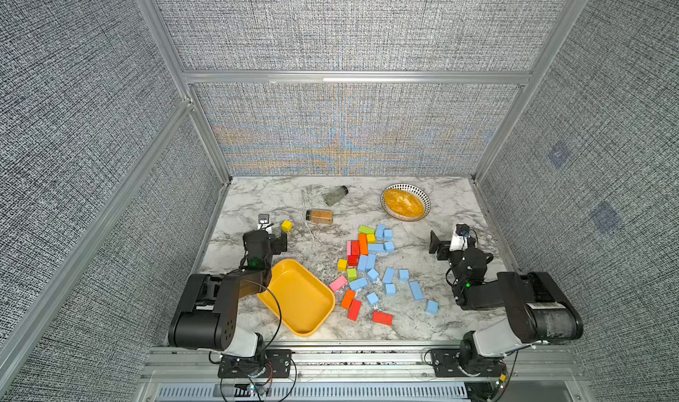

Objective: Pick out the blue building blocks
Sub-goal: Adjust the storage box at the center of the board.

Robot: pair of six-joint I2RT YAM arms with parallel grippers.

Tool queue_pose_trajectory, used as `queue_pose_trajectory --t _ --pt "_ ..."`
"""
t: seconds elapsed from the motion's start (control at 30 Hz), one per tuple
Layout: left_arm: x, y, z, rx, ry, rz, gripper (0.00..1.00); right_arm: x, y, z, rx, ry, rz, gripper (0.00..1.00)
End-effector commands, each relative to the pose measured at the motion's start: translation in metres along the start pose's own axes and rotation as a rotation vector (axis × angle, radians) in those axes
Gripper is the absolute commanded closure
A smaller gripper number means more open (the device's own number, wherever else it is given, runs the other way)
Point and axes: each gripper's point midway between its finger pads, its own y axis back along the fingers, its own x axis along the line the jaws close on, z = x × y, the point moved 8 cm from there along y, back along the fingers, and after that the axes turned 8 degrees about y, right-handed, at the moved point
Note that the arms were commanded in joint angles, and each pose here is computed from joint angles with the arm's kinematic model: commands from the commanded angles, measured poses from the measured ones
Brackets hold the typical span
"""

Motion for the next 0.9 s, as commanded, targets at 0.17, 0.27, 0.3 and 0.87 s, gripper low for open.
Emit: queue_pose_trajectory --t 0.17,0.27,0.3,0.87 --pt "-0.0013 -0.0001 0.0019 -0.006 0.003 -0.017 0.00 0.0007 0.0007 -0.0001 -0.002 -0.002 0.006 0.02" --pt "-0.0016 0.0001 0.0022 -0.008 0.002 -0.018 0.00 0.0008 0.0007 0.0002 -0.004 -0.002 0.007 0.02" --pt "-0.0015 0.0000 0.0018 -0.006 0.002 -0.019 0.00 0.0007 0.0005 0.0004 -0.004 -0.002 0.006 0.02" --pt "-0.0009 0.0008 0.0021 -0.006 0.002 -0.016 0.00 0.0013 0.0006 0.0025 -0.013 0.004 0.013 0.02"
